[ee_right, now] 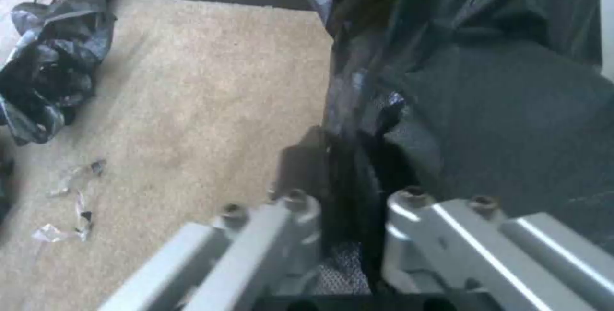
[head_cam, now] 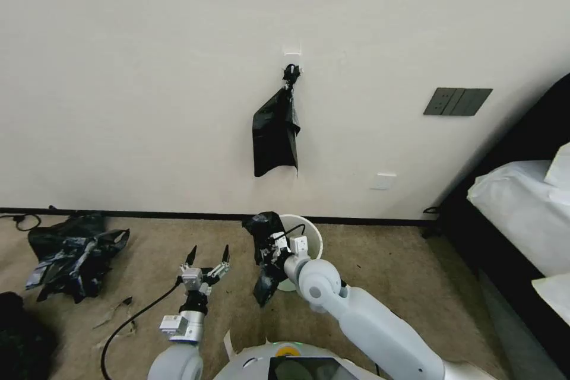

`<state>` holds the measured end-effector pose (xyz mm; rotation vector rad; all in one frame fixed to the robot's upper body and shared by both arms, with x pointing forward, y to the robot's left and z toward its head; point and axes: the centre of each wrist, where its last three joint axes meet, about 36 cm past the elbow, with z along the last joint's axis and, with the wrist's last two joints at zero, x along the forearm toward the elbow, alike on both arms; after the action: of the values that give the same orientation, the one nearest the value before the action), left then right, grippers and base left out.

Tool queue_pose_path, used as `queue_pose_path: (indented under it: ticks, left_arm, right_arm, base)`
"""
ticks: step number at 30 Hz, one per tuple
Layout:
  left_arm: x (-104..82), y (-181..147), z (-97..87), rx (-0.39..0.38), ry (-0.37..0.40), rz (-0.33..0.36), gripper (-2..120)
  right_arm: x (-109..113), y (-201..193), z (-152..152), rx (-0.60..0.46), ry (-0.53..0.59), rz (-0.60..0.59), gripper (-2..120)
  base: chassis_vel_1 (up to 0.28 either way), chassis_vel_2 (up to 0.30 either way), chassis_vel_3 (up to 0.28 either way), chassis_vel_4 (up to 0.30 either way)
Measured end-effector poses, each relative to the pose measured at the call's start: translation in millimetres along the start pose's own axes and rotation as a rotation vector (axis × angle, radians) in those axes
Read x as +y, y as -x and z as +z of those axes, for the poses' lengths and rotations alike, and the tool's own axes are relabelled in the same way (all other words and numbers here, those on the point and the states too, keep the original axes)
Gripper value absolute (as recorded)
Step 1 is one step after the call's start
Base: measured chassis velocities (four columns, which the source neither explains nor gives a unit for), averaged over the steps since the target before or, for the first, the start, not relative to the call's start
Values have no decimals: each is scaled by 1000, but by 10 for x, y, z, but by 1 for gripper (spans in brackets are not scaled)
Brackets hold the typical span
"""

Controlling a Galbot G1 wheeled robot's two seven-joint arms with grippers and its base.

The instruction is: Place a trash bag onto the trash bin.

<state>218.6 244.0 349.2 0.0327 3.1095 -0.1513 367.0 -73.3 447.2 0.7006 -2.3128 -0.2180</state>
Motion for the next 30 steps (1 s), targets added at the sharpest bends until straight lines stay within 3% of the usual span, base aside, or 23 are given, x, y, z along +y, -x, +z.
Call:
queue_pose_path:
  ticks: [3,13,21,30]
  left_arm:
    - [-60,-13,-16,12,-10,7,100]
    - [-265,18,-100,87,-23,56,100]
    - [-449,240,-199,214,6,113,100]
    - [-578,337,-131,281,1,125,100]
  right_arm:
    - [-4,-54,-19,-9,-5,-2,0]
    - [-88,-291,-127,-22,-2,-17,0]
    - [-124,-427,-189,-21,14,-38,0]
    - [-101,-399,-167,-11,18,-46,0]
  base:
    - [0,0,0,0]
    - [0,0,0,0]
    - [0,0,0,0]
    - [0,0,0,0]
